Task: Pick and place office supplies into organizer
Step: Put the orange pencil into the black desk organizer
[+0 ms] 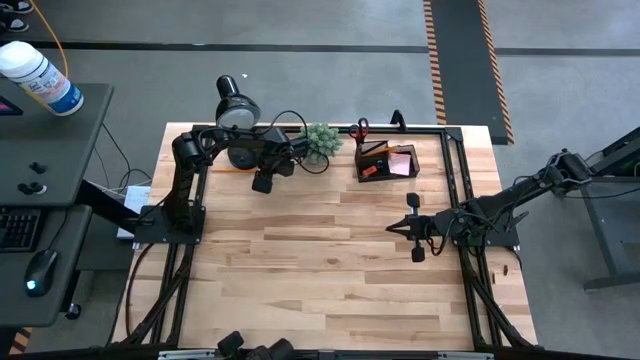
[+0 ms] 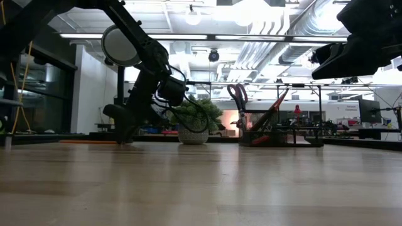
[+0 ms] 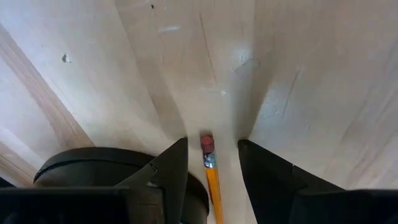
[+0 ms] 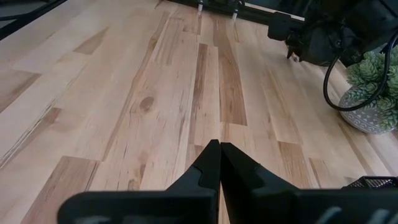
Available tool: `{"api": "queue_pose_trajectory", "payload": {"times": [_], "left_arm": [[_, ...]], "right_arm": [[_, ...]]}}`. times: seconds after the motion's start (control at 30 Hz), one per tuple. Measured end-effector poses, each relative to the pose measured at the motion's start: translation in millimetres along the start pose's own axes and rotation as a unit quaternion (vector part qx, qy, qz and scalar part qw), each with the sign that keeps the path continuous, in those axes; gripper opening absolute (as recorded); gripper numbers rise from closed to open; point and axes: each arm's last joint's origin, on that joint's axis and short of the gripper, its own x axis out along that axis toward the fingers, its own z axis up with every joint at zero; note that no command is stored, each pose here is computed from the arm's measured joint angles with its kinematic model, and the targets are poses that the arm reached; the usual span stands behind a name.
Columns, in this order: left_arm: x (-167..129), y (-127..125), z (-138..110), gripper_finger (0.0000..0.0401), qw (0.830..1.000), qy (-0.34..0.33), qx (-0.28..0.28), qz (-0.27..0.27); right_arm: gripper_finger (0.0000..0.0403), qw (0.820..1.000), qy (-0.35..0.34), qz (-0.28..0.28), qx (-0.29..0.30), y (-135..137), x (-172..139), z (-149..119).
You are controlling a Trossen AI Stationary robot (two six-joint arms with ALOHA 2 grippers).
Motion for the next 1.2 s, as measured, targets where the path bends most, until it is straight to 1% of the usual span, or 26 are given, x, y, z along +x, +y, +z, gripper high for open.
{"api": "queue_pose_trajectory", "payload": {"times": [0.13,0.23,0.33,0.47,0.53,0.63,0.73,0.8,0.87,1.03,1.2], "left_arm": [[0,0,0,0.0136,1.0,0.0,0.0,-0.001],[0,0,0,0.0119,1.0,0.0,0.001,-0.002],[0,-1,0,0.0085,1.0,0.0,0.002,-0.005],[1,-1,0,0.0025,1.0,0.001,0.002,-0.008],[1,-1,0,0.0008,1.0,0.006,0.002,-0.001],[1,-2,0,0.0012,1.0,0.009,0.002,-0.002],[0,-4,1,0.0004,1.0,0.008,0.003,-0.007],[-1,-6,2,0.0005,1.0,0.014,0.005,-0.005],[-1,-10,2,0.0003,1.0,0.016,0.007,-0.013],[-4,-25,7,0.0001,0.999,0.029,0.032,-0.025],[-8,-41,16,0.0001,0.997,0.036,0.068,-0.017]], "right_arm": [[0.0,1.0,0.0,0.0,0.0,0,0,0],[0.0,1.0,0.0,0.0,0.0,0,0,0],[0.0,1.0,0.0,0.0,0.0,0,0,0],[0.0,1.0,0.0,0.0,0.0,0,0,0],[0.0,1.0,0.0,0.002,0.0,0,0,0],[0.0,1.0,0.0,0.003,0.0,0,0,0],[0.0,1.0,0.0,0.004,0.0,0,0,0],[0.0,1.0,0.0,0.004,0.0,0,0,0],[0.0,1.0,0.0,0.004,0.0,0,0,0],[0.0,1.0,0.0,0.004,0.0,0,0,0],[0.0,1.0,0.001,0.004,0.0,0,0,0]]}}
